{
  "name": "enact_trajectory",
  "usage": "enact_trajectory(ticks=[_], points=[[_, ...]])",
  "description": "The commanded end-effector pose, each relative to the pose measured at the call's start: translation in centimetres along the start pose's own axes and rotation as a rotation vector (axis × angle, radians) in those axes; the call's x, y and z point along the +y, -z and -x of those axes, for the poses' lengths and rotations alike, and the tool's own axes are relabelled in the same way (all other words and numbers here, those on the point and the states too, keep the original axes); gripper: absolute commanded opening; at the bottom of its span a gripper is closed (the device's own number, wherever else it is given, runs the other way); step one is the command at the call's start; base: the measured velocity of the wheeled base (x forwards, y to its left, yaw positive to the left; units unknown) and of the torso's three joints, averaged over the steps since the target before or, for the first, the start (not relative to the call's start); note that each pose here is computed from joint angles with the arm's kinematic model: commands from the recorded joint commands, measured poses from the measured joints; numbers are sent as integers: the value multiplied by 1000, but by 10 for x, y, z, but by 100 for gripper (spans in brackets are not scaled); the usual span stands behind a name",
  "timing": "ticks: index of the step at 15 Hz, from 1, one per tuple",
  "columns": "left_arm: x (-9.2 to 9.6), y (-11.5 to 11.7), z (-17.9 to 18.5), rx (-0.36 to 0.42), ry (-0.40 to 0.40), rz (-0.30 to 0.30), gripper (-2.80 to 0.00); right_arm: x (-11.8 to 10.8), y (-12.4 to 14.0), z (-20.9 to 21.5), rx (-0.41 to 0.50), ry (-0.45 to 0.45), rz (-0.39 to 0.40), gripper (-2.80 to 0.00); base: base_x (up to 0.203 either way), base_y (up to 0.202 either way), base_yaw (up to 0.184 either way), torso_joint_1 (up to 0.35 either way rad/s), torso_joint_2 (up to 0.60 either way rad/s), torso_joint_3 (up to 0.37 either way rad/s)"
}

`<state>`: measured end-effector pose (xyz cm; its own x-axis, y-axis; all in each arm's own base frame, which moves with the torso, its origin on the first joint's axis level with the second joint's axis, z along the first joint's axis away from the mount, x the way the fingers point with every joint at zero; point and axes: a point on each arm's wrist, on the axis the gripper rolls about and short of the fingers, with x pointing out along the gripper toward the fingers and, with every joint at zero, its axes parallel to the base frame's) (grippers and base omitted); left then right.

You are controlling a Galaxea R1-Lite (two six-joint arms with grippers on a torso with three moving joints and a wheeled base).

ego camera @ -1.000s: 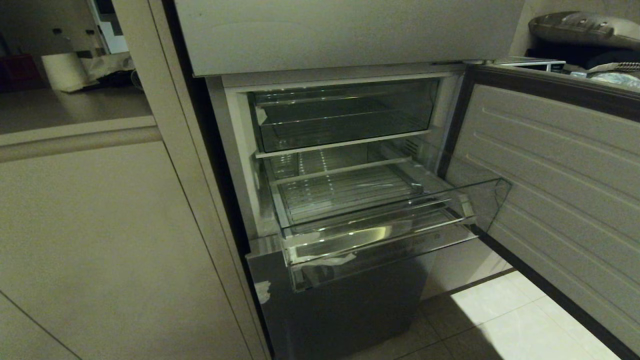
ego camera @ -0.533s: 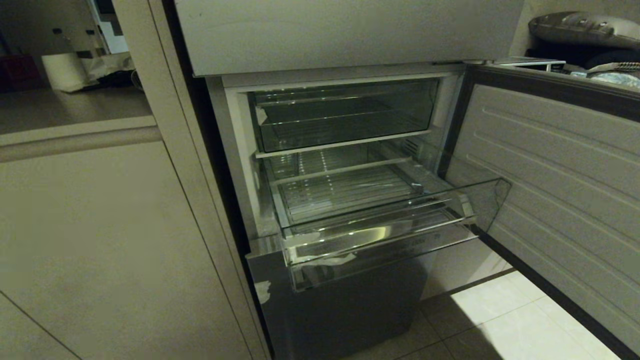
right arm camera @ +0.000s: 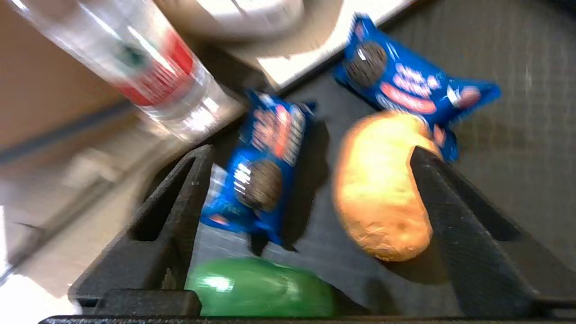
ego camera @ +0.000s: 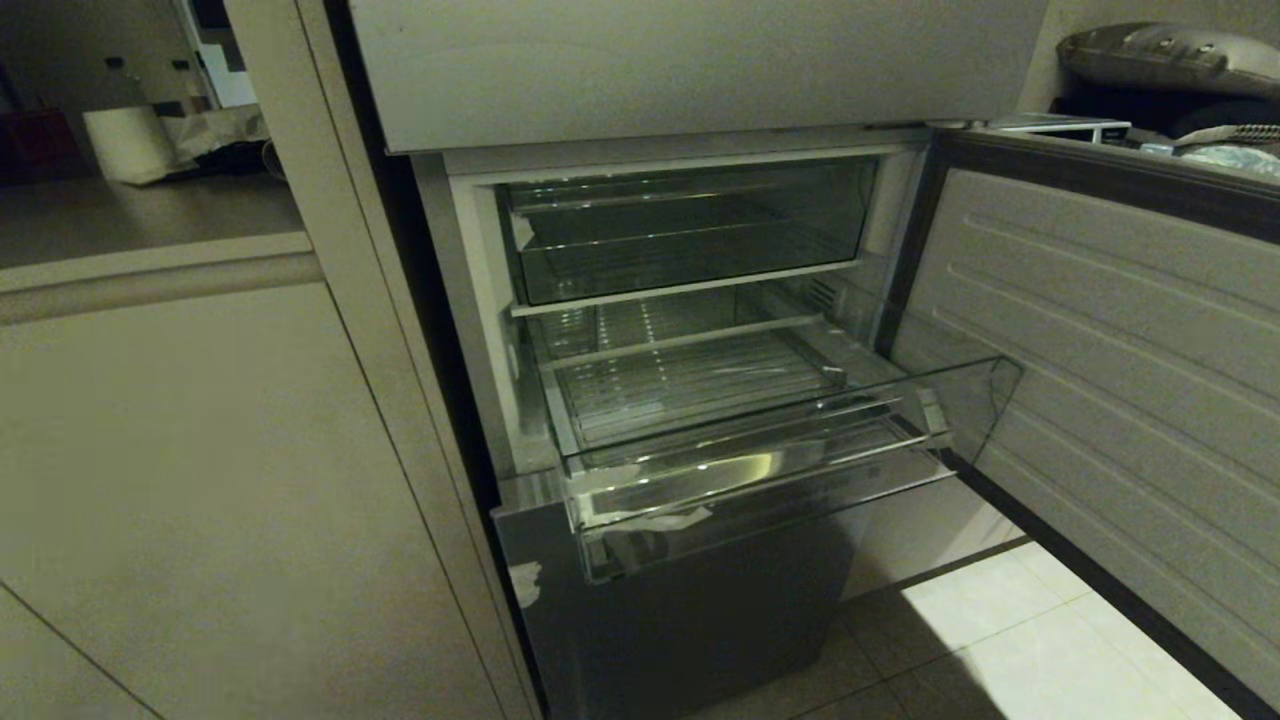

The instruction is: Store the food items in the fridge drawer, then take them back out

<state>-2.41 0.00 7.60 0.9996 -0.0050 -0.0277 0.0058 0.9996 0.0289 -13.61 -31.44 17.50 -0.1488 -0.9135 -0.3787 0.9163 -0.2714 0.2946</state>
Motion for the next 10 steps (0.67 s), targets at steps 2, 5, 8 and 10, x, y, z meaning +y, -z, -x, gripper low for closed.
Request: enact_trajectory(ticks=[2, 5, 8, 10], points=[[0, 0, 0, 1, 0, 0, -280, 21, -43, 45, -176, -62, -34, -280, 0, 0, 0, 0, 0, 0], [0, 0, 0, 1, 0, 0, -280, 53, -93, 116, -407, -183, -94, -280, 0, 0, 0, 0, 0, 0], [0, 0, 0, 1, 1, 0, -280, 105, -125, 206, -567, -493, -107, -280, 0, 0, 0, 0, 0, 0], [0, 0, 0, 1, 1, 0, -280, 137, -123, 252, -593, -715, -88, -280, 0, 0, 0, 0, 0, 0]])
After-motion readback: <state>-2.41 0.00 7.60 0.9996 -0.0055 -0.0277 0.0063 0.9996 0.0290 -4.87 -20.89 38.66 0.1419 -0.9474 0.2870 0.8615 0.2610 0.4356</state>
